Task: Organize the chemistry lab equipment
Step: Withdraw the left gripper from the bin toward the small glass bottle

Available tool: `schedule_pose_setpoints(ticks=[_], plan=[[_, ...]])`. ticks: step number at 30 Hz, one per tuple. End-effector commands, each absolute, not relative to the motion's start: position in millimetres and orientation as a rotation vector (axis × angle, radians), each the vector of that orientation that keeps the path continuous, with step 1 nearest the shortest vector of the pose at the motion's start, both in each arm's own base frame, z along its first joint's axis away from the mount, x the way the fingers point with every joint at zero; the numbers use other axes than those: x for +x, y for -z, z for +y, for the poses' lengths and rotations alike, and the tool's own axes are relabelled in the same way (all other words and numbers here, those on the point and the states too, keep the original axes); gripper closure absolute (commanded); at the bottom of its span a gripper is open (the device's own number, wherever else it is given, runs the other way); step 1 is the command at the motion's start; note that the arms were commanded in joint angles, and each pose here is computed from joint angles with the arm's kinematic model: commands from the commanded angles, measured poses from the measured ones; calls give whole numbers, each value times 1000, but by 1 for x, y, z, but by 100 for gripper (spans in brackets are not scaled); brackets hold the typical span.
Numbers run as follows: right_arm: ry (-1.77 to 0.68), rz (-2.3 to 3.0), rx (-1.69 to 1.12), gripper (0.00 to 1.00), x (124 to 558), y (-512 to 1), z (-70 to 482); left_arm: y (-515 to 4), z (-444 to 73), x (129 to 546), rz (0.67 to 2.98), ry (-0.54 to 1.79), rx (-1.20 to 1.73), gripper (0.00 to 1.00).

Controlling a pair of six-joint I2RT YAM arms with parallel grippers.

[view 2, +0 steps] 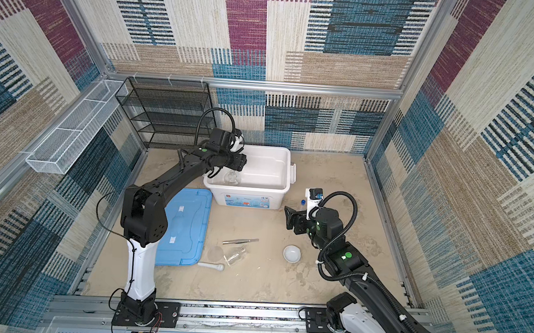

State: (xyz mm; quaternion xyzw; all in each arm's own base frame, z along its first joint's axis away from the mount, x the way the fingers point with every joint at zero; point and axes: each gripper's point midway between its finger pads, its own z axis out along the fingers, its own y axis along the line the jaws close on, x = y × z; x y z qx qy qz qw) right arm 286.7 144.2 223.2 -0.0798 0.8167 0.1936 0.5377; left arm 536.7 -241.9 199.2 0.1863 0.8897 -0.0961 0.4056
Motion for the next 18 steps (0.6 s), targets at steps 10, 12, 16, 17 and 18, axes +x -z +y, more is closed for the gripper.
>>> schedule_pose_setpoints(ticks=[10,12,16,17,18], plan=[[-593,1914,-272,16,279,-235,165,-279,-234,493,2061,217,445,9],[-594,1908,-270,16,279,-236,165,-284,-230,477,2050,211,449,8],[-590,1909,-264,16,279,-235,164,-275,-226,439,2067,163,490,8],[-587,1908,-264,16,279,-235,164,-271,-224,428,2072,134,497,8],[-586,1910,-261,16,280,-234,163,-269,-222,417,2072,103,505,8]])
